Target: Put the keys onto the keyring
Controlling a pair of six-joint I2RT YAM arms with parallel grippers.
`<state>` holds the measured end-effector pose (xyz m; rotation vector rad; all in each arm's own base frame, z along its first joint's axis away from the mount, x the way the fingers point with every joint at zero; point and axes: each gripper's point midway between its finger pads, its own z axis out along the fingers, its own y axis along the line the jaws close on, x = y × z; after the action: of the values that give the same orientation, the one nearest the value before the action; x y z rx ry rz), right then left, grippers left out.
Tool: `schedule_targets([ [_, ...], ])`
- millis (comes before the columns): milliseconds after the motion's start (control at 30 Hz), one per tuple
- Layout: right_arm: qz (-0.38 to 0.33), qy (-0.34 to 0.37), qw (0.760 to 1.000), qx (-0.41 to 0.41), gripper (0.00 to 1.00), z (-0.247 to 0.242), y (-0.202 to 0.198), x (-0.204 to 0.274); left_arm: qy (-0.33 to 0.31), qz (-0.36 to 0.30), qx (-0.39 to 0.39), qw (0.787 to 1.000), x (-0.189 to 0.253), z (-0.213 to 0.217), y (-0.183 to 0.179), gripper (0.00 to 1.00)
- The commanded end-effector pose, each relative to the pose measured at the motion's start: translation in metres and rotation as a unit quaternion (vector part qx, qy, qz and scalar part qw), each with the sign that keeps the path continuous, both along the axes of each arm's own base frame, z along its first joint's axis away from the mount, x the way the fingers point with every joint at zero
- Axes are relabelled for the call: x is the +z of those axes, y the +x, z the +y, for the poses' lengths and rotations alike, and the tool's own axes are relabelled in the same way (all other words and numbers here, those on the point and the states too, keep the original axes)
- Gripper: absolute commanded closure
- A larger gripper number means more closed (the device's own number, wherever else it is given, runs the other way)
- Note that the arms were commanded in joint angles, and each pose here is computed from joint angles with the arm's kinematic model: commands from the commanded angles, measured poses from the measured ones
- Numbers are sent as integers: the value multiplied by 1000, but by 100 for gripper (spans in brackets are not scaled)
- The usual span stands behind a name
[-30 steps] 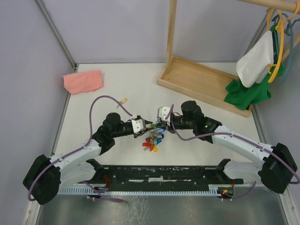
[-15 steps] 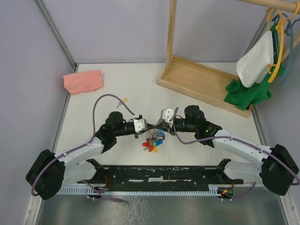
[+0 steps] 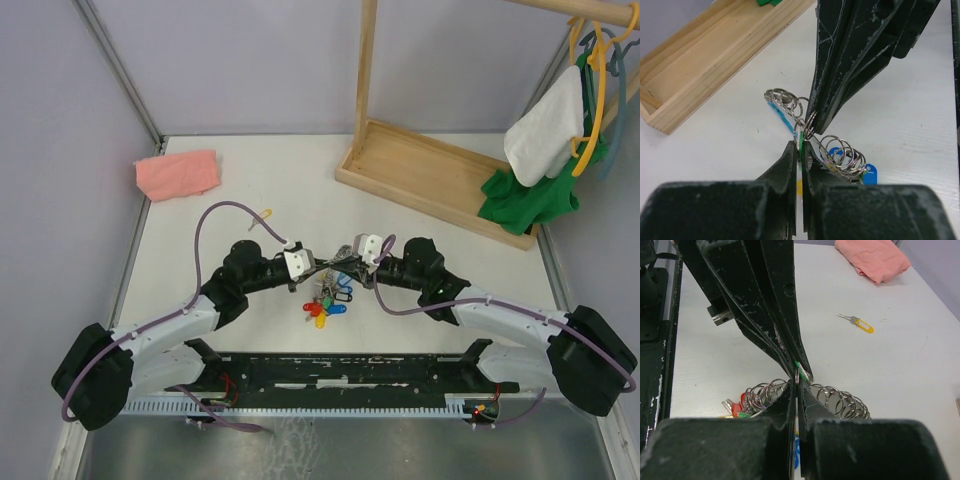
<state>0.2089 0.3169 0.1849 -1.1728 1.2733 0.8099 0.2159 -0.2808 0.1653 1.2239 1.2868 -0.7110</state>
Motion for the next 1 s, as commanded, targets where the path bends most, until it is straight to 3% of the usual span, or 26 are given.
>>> schedule_targets([
  [0, -50, 12, 999, -15, 93, -4, 8, 32, -25, -53, 15, 998, 38, -1, 3, 97],
  [233, -8, -57, 998, -14, 80, -8, 7, 17, -21, -70, 6, 997, 48, -1, 2, 97],
  [467, 21, -52, 998, 2, 72, -1, 3, 18, -19, -63, -2, 998, 47, -3, 0, 97],
  [967, -13, -70, 997, 44, 68, 4, -3, 24, -3, -62, -16, 998, 42, -6, -5, 97],
])
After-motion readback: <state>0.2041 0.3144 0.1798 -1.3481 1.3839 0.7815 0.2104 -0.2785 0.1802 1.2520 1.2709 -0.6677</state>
